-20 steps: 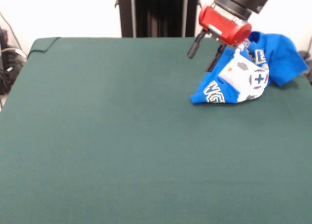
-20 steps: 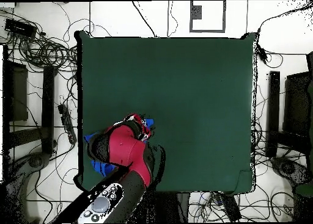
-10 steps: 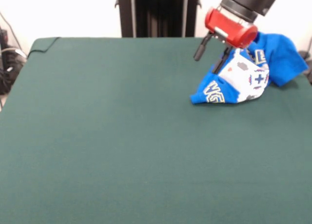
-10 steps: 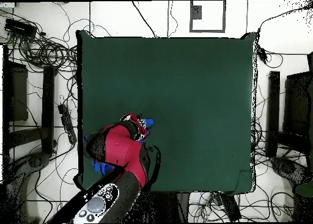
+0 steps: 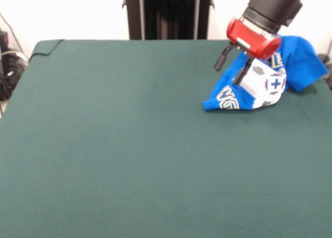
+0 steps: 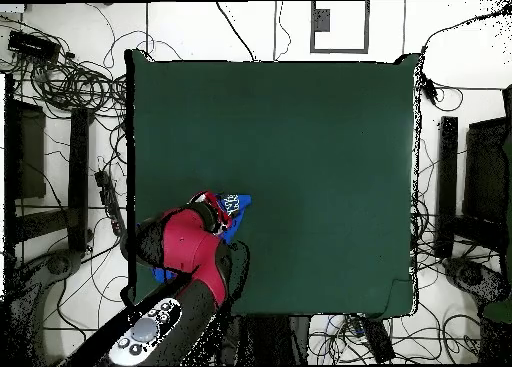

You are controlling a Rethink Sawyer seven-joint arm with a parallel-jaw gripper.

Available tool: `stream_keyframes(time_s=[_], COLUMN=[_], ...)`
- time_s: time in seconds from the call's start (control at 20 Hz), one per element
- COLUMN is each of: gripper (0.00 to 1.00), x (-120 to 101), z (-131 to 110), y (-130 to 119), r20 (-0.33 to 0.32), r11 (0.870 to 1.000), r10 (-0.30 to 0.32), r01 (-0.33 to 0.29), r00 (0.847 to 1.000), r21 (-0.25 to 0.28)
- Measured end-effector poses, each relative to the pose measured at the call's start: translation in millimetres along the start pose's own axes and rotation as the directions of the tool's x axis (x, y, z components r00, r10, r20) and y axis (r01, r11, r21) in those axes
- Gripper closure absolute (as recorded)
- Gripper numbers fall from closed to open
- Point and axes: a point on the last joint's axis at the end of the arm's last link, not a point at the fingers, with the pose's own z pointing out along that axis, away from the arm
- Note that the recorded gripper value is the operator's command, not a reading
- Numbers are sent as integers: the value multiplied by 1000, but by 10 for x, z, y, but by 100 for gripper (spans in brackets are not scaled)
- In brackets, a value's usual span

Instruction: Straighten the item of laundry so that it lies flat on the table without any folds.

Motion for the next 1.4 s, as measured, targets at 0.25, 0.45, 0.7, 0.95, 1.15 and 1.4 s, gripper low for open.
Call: stream_keyframes(time_s=[0.25, 0.45, 0.7, 0.95, 1.15, 1.4], gripper=[0, 0, 0, 0, 0, 0], x=[12, 41, 158, 264, 338, 324], z=[122, 191, 349, 517, 614, 616], y=[-57, -58, -20, 51, 97, 124], r20=[-9, -31, -84, -127, -156, -169], r11=[1000, 1000, 999, 998, 997, 995], r10=[2, 11, 29, 54, 71, 86], r01=[-2, -11, -28, -55, -76, -94], r00=[1000, 999, 996, 990, 985, 982], r21=[20, 24, 17, -10, -27, -37])
